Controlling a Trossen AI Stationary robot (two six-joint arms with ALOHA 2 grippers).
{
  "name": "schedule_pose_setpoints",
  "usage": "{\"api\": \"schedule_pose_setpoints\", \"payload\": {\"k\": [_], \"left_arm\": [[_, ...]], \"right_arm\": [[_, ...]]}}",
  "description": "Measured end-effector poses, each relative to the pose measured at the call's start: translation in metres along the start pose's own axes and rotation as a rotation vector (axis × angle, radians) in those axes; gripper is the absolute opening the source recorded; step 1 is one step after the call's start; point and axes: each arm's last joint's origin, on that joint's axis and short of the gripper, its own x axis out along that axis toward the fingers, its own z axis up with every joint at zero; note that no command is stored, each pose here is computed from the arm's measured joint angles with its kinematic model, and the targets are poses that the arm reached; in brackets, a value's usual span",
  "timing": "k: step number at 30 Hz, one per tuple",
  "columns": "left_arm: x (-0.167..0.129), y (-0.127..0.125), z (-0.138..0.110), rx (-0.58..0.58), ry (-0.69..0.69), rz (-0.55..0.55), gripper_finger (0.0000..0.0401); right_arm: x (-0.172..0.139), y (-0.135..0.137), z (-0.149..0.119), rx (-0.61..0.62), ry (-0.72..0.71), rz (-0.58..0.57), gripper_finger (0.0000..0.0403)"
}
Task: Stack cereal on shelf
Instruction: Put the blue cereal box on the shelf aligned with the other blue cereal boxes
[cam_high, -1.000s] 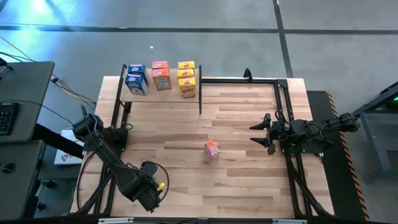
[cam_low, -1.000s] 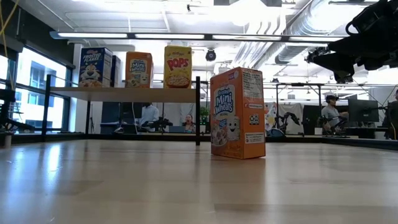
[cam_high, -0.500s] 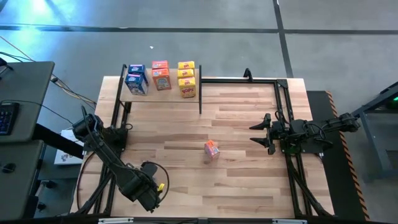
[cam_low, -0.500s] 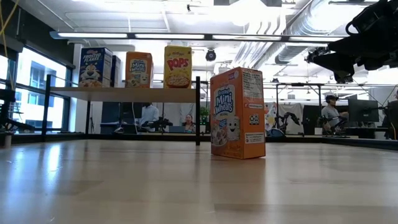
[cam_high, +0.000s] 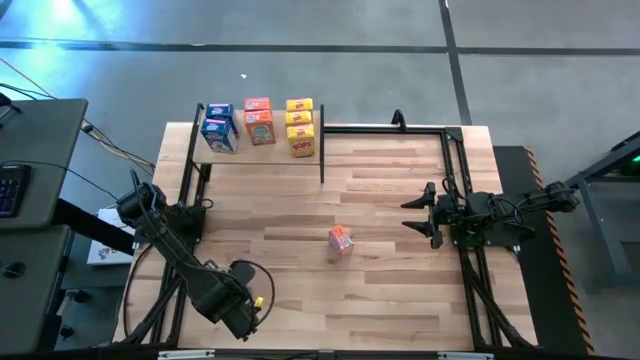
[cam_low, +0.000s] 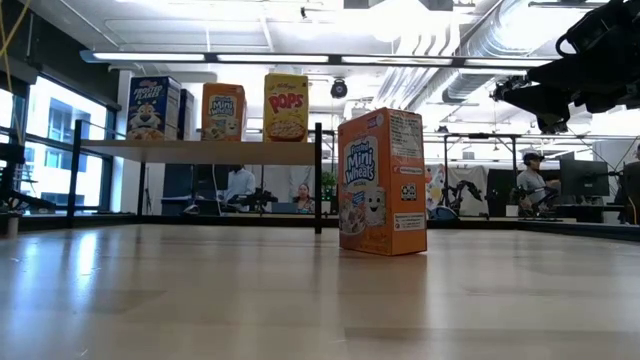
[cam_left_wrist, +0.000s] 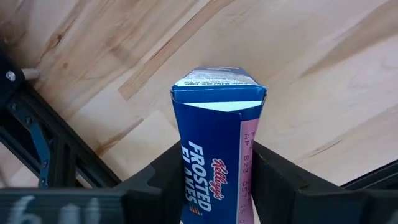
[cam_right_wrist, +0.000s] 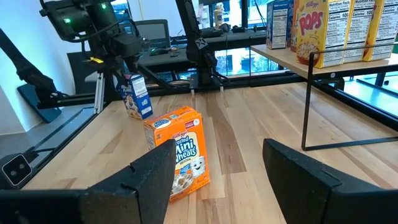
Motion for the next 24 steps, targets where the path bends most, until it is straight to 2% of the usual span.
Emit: {"api": "schedule_pose_setpoints", "payload": {"k": [9,19,24], "left_arm": [[-0.025,0.009,0.010,0.108,-0.039,-0.014,0.0129],[-0.068,0.053,0.033,0.208,-0.153,-0.133,0.0129],[-0.083,0.077,0.047,0.254,-0.197,-0.152,0.0129]], "right_arm": [[0.000,0.000,0.000,0.000,0.000,0.000,0.0234],[0.000,0.000,0.000,0.000,0.000,0.000,0.0234],[0.000,0.000,0.000,0.000,0.000,0.000,0.0234]]}}
